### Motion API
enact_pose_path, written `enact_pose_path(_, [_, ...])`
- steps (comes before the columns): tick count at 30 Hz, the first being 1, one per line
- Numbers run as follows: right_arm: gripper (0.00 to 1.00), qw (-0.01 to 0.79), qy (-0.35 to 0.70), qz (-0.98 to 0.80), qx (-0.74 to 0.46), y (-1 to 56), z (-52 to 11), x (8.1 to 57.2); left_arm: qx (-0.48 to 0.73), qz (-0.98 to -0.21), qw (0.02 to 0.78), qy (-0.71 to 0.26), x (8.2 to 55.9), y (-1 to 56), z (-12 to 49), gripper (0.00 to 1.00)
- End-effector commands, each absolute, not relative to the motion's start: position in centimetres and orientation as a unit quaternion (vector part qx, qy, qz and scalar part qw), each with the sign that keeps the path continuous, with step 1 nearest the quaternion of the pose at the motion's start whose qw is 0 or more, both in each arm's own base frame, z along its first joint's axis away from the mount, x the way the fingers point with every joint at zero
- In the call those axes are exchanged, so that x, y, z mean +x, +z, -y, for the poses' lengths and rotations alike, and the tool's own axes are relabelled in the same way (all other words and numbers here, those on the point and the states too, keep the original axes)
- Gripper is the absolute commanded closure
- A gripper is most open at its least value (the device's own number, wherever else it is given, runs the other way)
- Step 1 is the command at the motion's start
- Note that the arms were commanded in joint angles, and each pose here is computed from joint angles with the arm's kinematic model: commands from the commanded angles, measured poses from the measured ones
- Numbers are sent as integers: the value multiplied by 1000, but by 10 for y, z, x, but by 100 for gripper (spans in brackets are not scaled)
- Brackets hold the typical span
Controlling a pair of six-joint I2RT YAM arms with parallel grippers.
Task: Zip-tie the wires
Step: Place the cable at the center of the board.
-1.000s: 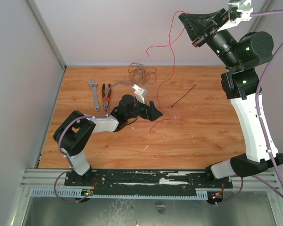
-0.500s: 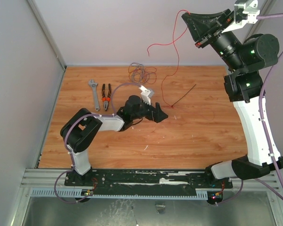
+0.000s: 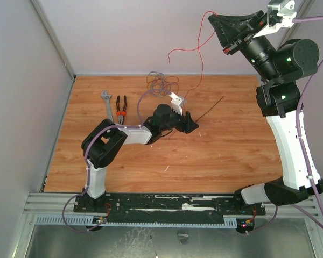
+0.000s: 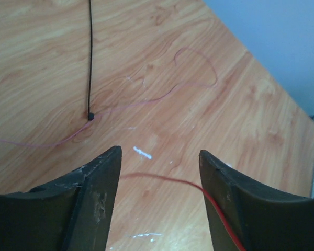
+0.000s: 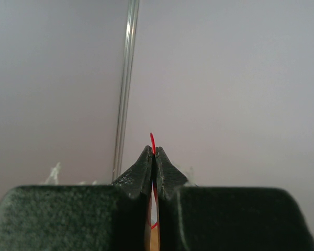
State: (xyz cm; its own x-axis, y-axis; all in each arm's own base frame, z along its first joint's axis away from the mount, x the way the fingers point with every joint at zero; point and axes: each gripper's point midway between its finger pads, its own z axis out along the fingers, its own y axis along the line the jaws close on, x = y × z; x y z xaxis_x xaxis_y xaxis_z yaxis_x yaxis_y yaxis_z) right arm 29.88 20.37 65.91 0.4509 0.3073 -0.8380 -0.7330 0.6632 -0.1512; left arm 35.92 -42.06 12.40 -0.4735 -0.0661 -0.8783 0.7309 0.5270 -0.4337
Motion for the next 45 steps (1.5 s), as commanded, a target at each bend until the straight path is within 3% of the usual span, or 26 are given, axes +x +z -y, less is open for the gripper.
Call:
enact_pose_path(1, [100,829,293,-410,-241,669,-189,292,231,-757,449,-414,353,99,417,38])
enact_pose_path(5, [100,837,271,-421,-221,669,-180,298,233,-764,448,-402,348,94,408,52])
enact_pose_path(11, [100,840,244,-442,-200,664,-169,310,229,-769,458,-383,344,95,393,83])
enact_pose_path(16, [100,837,250,-444,-201,662,-170,310,221,-767,467,-380,349,102,387,93])
enact_pose_path(21, [100,833,224,-469,-189,653,-161,321,211,-786,460,-355,350,105,367,98])
enact_pose_path(25, [100,821,177,-520,-158,625,-139,343,208,-825,449,-274,354,102,331,99])
enact_pose_path(35, [100,776,90,-621,-63,526,-65,376,169,-913,367,50,356,80,213,100])
enact_pose_path(45, [100,687,28,-726,22,378,-18,390,166,-908,328,199,350,82,159,100])
